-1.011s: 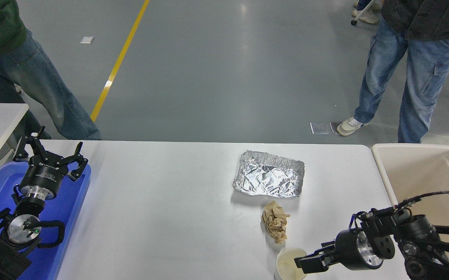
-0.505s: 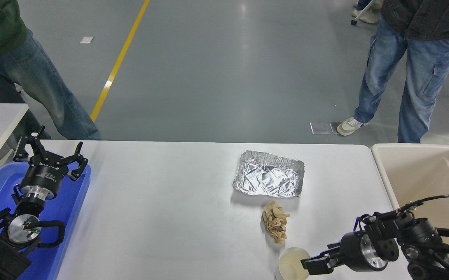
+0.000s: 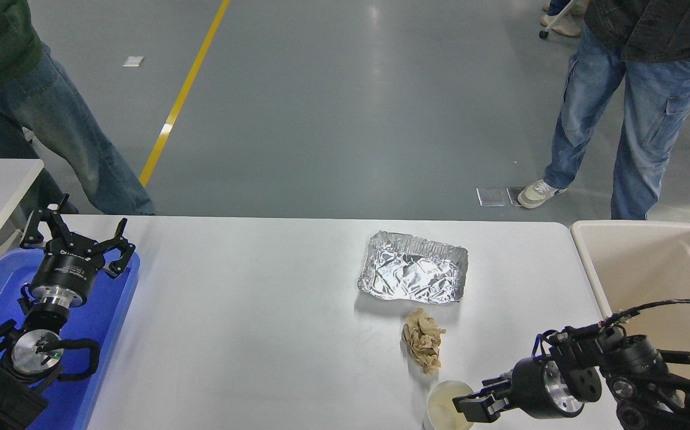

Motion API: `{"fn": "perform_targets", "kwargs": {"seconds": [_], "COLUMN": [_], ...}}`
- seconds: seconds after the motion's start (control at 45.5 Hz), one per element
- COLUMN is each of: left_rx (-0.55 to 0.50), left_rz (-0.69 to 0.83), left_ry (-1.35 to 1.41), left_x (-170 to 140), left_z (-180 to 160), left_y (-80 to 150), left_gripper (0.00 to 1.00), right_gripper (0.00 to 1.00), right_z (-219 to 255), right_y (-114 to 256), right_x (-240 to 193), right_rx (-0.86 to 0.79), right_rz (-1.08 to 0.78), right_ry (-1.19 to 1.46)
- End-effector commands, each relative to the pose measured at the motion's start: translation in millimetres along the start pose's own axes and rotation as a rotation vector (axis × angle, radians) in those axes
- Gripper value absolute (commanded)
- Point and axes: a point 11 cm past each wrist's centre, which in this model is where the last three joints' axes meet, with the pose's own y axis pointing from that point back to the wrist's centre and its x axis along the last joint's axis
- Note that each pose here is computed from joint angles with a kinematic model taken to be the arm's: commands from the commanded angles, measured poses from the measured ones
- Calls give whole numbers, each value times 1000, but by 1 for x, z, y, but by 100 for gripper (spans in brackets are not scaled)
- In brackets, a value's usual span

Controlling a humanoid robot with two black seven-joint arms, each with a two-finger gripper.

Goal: Clean the table surface

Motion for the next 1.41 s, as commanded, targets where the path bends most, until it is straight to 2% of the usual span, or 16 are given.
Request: {"fn": "perform_targets", "kwargs": {"seconds": [0.0,0.066,0.11,0.505,0.769,0.967,1.121,1.385], "left_rx": [-1,-1,0,0,-1,0,0,0], "left_rz": [-1,-1,1,0,-1,0,0,0], "left_ry": [0,0,-1,0,0,0,0,0], "left_x": [-1,-1,0,0,-1,0,0,0], "left_z": [0,0,0,0,0,0,0,0], "left_y": [0,0,0,0,0,0,0,0], "left_gripper": [100,100,100,100,100,100,100,100], "right_gripper": [19,10,0,0,0,0,0,0], "right_z": [-2,-2,-1,1,3,20,27,39], "right_y": [0,0,0,2,14,50,87,148], "right_x": [1,0,1,1,24,50,89,123], "right_rx": [20,20,17,15,23,-10,9,30], "right_rz": [-11,-14,-15,-35,-9,33,127,268], "right_ry": [2,0,2,-5,-49,-106,-183,-287]}}
